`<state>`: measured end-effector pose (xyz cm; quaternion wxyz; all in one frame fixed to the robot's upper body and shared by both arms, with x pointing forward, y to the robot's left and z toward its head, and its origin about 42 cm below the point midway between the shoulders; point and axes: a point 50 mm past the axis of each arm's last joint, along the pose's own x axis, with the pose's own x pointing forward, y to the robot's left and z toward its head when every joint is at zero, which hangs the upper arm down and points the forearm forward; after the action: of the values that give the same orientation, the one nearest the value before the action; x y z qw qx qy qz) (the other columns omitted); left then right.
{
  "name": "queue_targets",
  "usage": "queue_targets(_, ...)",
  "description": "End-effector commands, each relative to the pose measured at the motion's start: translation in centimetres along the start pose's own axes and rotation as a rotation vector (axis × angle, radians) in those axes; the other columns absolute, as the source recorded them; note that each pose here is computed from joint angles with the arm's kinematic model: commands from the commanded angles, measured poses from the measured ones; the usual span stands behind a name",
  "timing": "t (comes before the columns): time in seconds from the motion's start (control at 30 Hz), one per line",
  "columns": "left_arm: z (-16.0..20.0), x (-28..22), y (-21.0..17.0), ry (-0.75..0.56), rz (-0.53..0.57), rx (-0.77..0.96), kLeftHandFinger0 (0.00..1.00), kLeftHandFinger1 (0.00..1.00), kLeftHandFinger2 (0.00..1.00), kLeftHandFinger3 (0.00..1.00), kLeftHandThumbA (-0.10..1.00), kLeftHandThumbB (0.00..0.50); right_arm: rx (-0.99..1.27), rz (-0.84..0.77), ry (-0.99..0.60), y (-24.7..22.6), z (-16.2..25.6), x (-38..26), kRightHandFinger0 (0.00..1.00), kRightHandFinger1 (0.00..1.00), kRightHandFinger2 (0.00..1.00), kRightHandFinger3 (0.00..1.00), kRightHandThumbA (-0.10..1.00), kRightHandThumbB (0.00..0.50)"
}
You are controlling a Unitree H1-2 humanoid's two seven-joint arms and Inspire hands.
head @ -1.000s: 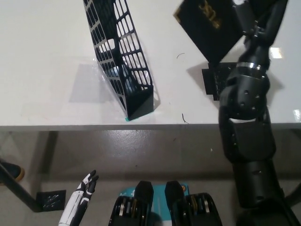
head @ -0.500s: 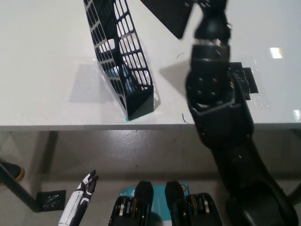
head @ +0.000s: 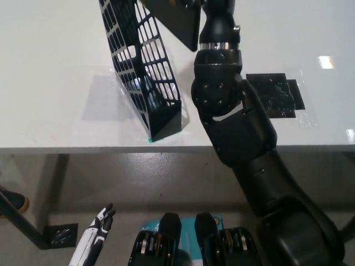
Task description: A notebook is kept standing on the table on the right hand side and a black shelf is kept on the left hand side and the robot uses its right hand to grab the notebook and places it in the shelf
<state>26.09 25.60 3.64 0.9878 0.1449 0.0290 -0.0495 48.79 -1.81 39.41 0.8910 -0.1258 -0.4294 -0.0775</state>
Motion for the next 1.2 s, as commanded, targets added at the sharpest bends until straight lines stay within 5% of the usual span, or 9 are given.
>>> queue_targets(0.0, 0.8, -0.1, 0.6, -0.047, -0.012, 0.021, 1.0, 1.0, 1.0, 1.0, 1.0, 0.02, 0.0, -0.049, -0.142, 0.8, 2.7, 2.9, 0.0, 0.15, 0.67, 0.88, -0.1, 0.073)
queue_targets(0.4, 0.5, -0.3, 0.5, -0.052, -0.02, 0.012, 1.0, 1.0, 1.0, 1.0, 1.0, 0.048, -0.02, -0.016, -0.059, 2.1, -0.3, 2.2, 0.0, 0.17, 0.68, 0.84, -0.1, 0.081)
queue_targets(0.57, 0.7, -0.1, 0.6, -0.054, -0.02, 0.014, 1.0, 1.0, 1.0, 1.0, 1.0, 0.067, -0.002, -0.012, -0.044, 3.0, -0.2, 2.5, 0.0, 0.11, 0.66, 0.75, -0.1, 0.078)
queue_targets(0.93, 1.2, 0.2, 0.8, -0.064, -0.032, 0.03, 1.0, 1.0, 1.0, 1.0, 1.0, 0.076, 0.022, 0.015, -0.036, 5.2, 1.3, 3.5, 0.0, 0.1, 0.66, 0.72, -0.1, 0.083)
queue_targets(1.03, 1.2, 0.3, 0.7, -0.055, -0.032, 0.024, 1.0, 1.0, 1.0, 1.0, 1.0, 0.083, 0.024, 0.029, -0.023, 5.9, 1.6, 3.6, 0.0, 0.06, 0.62, 0.62, -0.1, 0.07)
queue_targets(1.07, 1.2, 0.2, 0.6, -0.06, -0.033, 0.026, 1.0, 1.0, 1.0, 1.0, 1.0, 0.084, 0.032, 0.047, -0.009, 6.4, 1.7, 3.6, 0.0, 0.02, 0.56, 0.51, -0.1, 0.075)
queue_targets(1.17, 1.4, 0.3, 0.6, -0.06, -0.034, 0.012, 1.0, 1.0, 1.0, 1.0, 1.0, 0.093, 0.031, 0.076, 0.029, 7.3, 1.3, 3.1, 0.0, 0.02, 0.59, 0.5, -0.1, 0.086)
